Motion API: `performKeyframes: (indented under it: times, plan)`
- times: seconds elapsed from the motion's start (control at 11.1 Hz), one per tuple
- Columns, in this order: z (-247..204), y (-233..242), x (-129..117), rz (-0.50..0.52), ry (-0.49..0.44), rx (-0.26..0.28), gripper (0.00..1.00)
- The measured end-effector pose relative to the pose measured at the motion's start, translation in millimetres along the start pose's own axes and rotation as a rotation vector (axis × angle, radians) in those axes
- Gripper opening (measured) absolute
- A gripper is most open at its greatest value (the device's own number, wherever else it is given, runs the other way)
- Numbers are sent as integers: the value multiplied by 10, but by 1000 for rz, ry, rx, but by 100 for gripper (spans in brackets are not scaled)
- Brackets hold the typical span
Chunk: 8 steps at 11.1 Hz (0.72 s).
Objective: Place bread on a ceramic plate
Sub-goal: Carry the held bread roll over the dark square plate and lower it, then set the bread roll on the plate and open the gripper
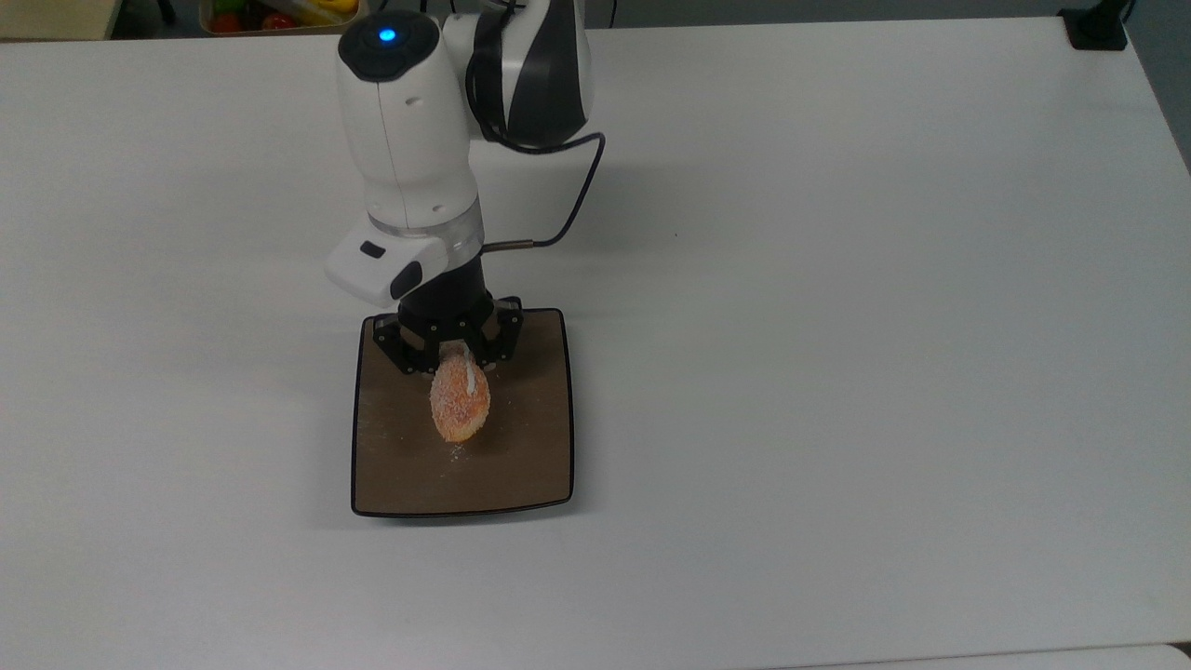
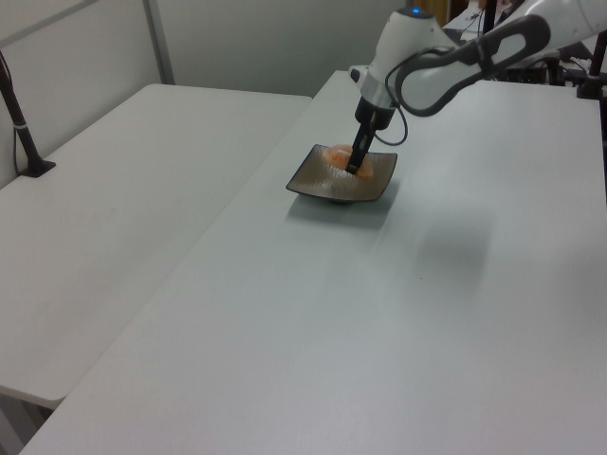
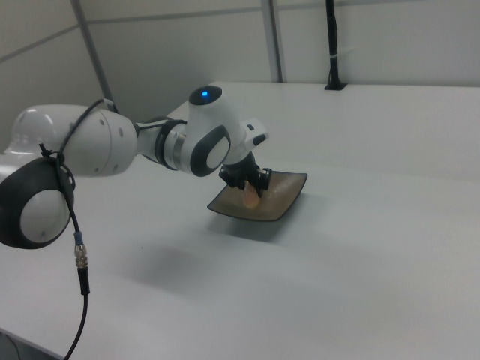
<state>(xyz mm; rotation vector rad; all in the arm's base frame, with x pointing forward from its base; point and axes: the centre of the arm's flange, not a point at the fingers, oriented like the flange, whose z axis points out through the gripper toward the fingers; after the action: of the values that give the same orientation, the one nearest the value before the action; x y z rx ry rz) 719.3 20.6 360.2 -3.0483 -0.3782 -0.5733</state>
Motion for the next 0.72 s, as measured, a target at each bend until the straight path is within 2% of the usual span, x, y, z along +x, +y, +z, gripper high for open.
performKeyframes:
  times: [0.27,0.36,0.54,0.72]
  plan:
    - [259,-2,-34,-4,8,-6,37]
    - [293,-12,-26,-6,12,-6,45]
    - [325,-17,-16,-7,17,-7,52]
    - [331,-23,-16,-8,16,-7,81]
